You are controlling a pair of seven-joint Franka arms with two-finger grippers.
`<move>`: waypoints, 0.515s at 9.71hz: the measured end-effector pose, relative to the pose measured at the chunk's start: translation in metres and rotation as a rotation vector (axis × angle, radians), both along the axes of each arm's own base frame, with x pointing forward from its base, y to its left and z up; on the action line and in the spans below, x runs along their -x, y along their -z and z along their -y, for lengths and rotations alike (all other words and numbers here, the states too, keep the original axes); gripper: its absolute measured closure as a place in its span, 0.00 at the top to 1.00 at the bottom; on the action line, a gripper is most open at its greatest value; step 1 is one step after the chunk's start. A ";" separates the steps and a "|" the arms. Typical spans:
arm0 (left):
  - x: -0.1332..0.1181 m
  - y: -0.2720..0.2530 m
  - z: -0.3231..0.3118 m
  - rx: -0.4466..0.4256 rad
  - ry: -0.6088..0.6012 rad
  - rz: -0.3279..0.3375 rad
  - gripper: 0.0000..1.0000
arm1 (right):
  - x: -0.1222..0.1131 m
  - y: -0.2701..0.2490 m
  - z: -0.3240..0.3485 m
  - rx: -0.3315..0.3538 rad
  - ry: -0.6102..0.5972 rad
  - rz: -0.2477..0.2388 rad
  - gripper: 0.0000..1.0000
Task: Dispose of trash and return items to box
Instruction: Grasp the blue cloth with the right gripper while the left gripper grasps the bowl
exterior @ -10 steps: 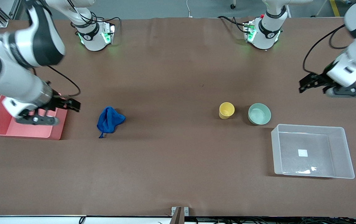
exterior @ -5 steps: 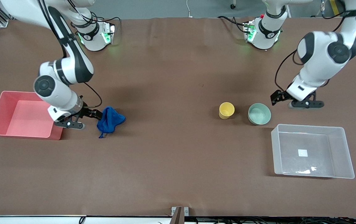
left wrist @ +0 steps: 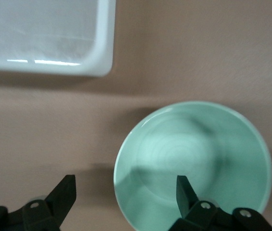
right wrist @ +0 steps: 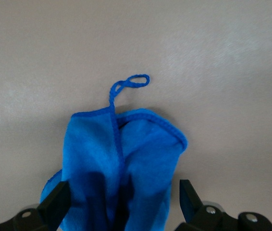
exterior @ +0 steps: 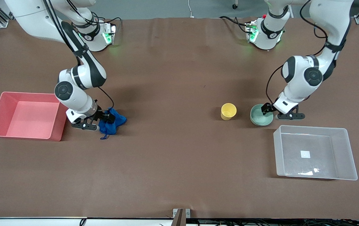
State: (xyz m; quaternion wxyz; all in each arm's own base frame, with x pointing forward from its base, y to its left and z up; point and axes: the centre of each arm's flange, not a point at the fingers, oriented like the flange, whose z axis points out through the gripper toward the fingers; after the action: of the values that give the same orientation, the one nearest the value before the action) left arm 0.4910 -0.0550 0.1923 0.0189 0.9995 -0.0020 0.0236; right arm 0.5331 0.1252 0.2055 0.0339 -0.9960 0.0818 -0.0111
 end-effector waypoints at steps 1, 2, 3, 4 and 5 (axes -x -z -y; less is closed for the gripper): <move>0.002 0.010 0.000 0.000 -0.001 -0.004 0.88 | 0.004 0.006 0.000 -0.001 0.000 -0.005 0.84; 0.002 0.012 -0.001 0.000 -0.002 -0.004 0.73 | 0.006 0.008 0.000 -0.002 0.004 -0.010 0.65; 0.001 0.011 -0.001 0.001 -0.002 -0.001 0.56 | 0.007 0.009 0.001 0.001 0.009 -0.024 0.51; 0.000 0.010 -0.001 0.001 -0.003 0.002 0.42 | 0.008 0.009 0.002 0.007 0.010 -0.050 0.33; 0.000 0.008 -0.001 0.001 -0.003 0.006 0.26 | 0.007 0.005 0.002 0.015 0.010 -0.075 0.20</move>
State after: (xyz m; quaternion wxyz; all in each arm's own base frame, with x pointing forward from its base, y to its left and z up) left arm 0.4914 -0.0540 0.1839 0.0194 0.9995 -0.0006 0.0268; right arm 0.5263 0.1232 0.2008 0.0235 -0.9955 0.0882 0.0255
